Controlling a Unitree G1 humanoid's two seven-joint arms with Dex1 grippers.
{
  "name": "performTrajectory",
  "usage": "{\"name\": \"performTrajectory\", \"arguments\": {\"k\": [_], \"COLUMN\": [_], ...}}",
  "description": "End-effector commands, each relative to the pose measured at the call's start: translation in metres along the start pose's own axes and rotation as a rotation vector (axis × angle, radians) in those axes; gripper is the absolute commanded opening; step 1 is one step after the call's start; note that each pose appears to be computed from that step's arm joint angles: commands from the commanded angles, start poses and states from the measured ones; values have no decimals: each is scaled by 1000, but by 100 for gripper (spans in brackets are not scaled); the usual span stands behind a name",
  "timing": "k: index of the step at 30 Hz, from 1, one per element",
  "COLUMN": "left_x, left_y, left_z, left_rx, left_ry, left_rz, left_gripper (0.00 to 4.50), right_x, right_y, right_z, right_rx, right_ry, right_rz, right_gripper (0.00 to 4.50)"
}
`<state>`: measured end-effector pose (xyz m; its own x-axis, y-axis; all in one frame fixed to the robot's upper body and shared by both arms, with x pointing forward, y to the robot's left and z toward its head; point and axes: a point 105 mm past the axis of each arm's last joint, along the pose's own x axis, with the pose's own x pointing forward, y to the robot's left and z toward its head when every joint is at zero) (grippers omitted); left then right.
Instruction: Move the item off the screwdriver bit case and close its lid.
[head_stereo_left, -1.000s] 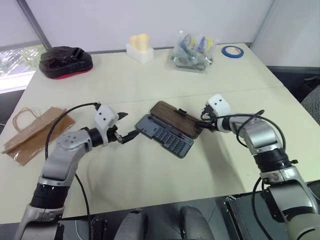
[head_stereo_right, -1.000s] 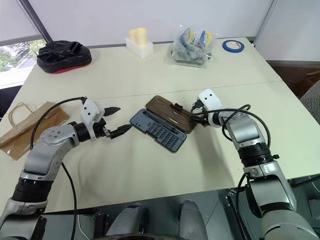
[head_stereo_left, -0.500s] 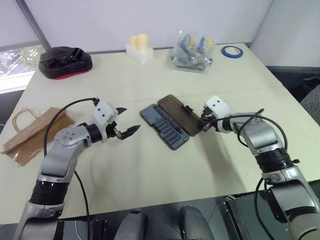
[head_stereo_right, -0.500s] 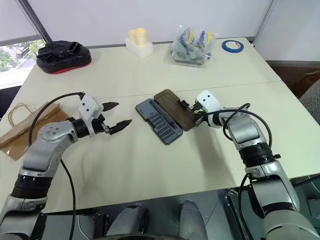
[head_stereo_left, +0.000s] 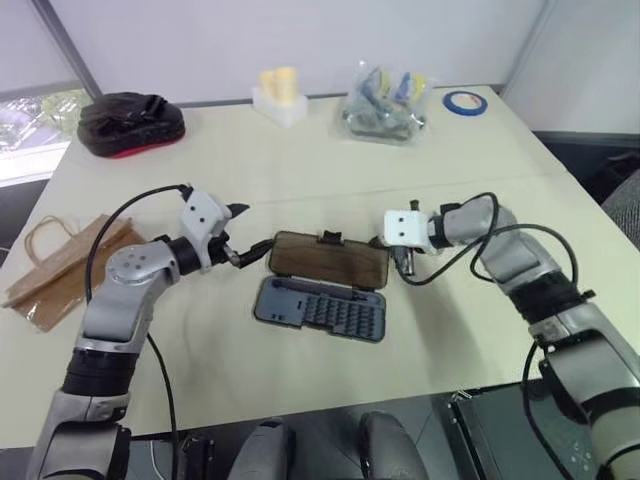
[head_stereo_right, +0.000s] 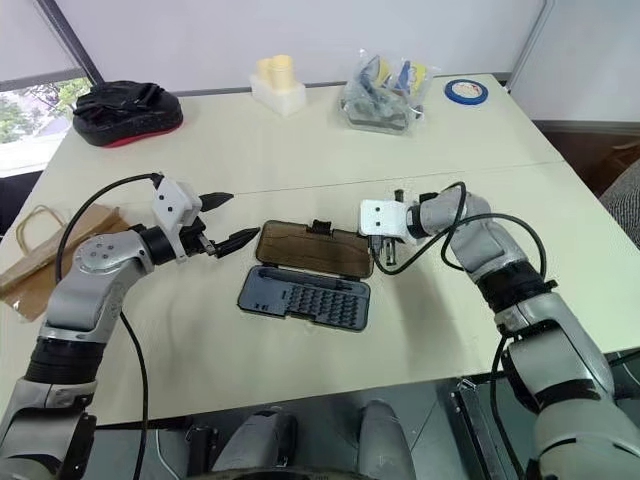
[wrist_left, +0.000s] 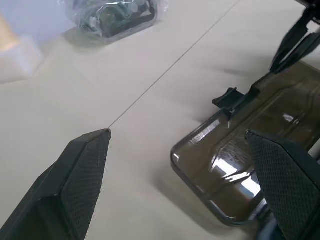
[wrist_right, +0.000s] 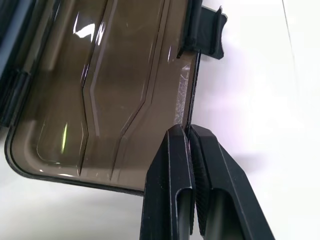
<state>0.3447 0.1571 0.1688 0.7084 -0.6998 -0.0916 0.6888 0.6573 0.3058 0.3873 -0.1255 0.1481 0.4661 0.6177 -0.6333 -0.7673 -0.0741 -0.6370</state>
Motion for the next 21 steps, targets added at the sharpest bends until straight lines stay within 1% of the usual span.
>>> {"name": "performTrajectory", "arguments": {"k": [1,4,8,14,21], "left_x": [-2,-3,-4,-4,-3], "left_y": [-1,0,1,2,1], "left_z": [12,12,13,13,12], "left_rx": [38,36,39,39,41], "left_ry": [-43,-43,-47,-49,-46], "left_rz": [7,15,24,32,24], "left_gripper": [450,450,450,450,450], "right_x": [-4,-2,1,7,10], "right_y": [-15,-17,-14,-12,-14], "right_z": [4,2,6,14,18], "right_rx": [-143,-222,-267,-288,-291], "right_ry": [15,25,-5,-53,-64], "right_rz": [7,24,50,45,29], "right_gripper": [6,6,6,6,6]}}
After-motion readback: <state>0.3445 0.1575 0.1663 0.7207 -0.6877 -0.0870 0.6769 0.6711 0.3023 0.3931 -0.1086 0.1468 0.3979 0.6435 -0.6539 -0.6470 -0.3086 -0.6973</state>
